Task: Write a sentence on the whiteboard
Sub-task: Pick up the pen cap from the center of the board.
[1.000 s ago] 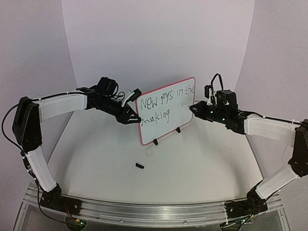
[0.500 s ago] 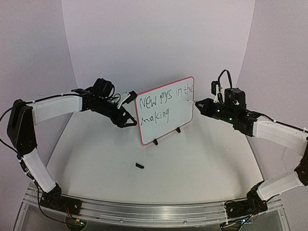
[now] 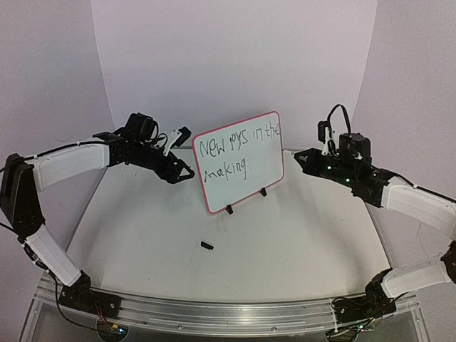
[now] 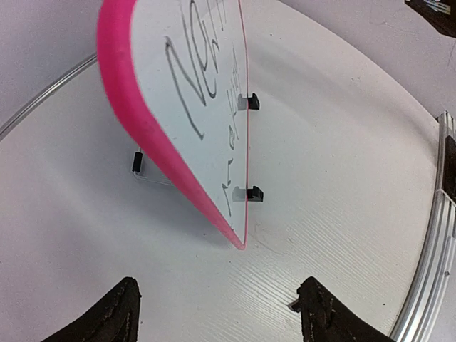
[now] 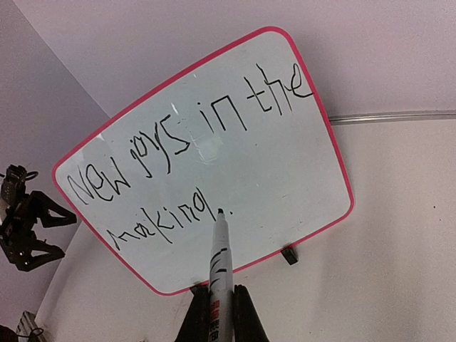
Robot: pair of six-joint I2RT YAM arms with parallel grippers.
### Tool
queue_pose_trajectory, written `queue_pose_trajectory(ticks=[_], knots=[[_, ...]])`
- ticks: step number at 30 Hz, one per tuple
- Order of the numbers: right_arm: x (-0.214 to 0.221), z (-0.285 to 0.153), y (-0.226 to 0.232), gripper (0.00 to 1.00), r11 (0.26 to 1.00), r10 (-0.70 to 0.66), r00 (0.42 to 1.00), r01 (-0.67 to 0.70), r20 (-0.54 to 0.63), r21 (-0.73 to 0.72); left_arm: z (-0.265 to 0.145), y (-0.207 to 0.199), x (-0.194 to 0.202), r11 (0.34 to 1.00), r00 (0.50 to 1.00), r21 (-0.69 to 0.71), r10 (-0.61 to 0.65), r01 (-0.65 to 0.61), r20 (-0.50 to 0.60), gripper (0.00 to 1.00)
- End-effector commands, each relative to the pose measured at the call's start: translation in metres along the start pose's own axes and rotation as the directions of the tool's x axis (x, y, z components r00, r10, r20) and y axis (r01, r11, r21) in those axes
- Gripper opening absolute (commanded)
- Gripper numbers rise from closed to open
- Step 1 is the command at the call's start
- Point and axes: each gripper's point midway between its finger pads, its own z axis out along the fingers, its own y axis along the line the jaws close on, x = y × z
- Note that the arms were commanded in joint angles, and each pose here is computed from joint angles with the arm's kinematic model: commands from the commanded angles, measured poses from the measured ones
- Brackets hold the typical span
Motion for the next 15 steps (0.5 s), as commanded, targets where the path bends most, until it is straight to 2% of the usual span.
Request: queue_pose_trajectory(ticks=[1,6,11,15], knots=[[-0.012,-0.012,0.002,0.0,0.999,-0.035,0.998,0.035,0.046,-0.003,-0.02,-0.001,-0.019,0.999,0.995,-0.039,-0.011,0.015,0.104,0.76],[-0.007,-0.018,0.001,0.0,0.999,-0.048,0.998,0.049,0.037,-0.002,-0.023,-0.011,-0.009,0.999,0.985,-0.019,-0.043,0.047,0.169,0.74],[0.0,-0.021,-0.002,0.0,0.998,-0.056,0.998,0.056,0.013,0.008,-0.013,-0.05,0.016,0.999,0.981,0.009,0.035,-0.037,0.19,0.73],[0.004,-0.024,-0.003,0.0,0.999,-0.051,0.999,0.051,0.0,0.006,0.001,-0.074,0.039,0.999,0.977,0.031,0.035,-0.043,0.21,0.73]])
